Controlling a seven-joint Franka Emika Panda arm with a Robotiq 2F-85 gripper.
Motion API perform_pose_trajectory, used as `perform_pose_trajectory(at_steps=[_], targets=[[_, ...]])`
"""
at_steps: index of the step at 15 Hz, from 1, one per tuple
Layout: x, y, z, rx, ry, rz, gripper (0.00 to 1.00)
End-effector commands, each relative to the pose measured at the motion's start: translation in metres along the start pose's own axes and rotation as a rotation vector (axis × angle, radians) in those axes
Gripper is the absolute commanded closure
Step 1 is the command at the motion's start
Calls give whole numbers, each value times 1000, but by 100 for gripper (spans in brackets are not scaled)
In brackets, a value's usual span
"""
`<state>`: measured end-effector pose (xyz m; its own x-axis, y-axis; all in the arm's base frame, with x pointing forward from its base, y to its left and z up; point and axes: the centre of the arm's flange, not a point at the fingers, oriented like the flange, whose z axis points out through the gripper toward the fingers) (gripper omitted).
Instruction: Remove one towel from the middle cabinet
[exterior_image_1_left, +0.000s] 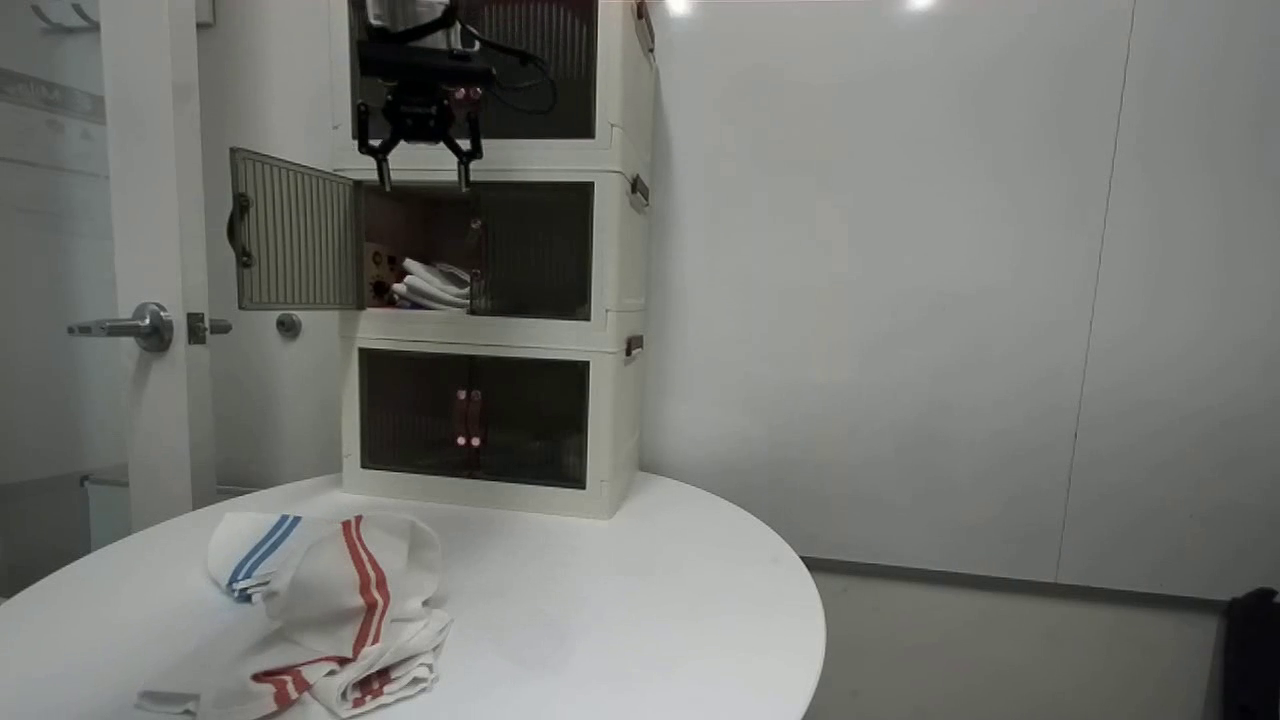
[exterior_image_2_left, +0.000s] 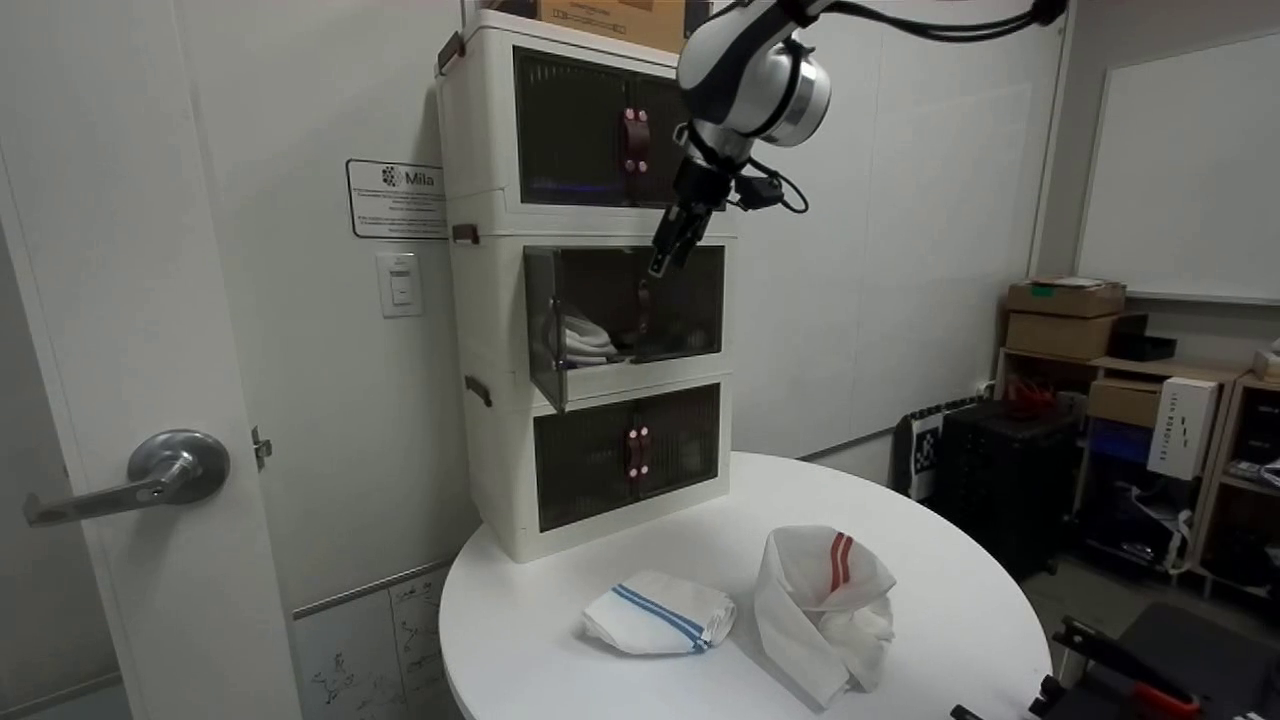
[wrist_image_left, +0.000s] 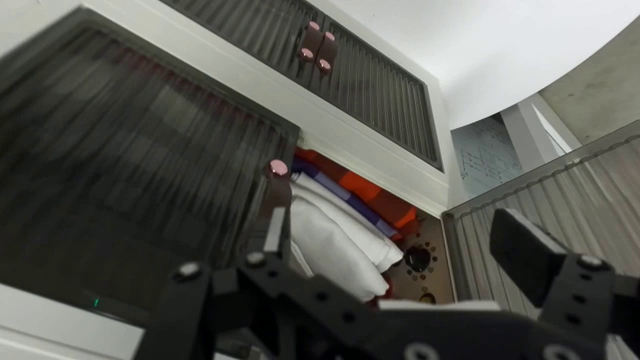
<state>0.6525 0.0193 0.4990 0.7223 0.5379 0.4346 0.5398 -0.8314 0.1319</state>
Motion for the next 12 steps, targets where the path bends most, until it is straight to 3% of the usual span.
perform_pose_trajectory(at_steps=[1, 7, 12], targets=[[74, 24, 33, -27, -10, -12, 0], [102, 20, 67, -40, -86, -48, 0], [101, 19, 60, -49, -163, 6, 0]])
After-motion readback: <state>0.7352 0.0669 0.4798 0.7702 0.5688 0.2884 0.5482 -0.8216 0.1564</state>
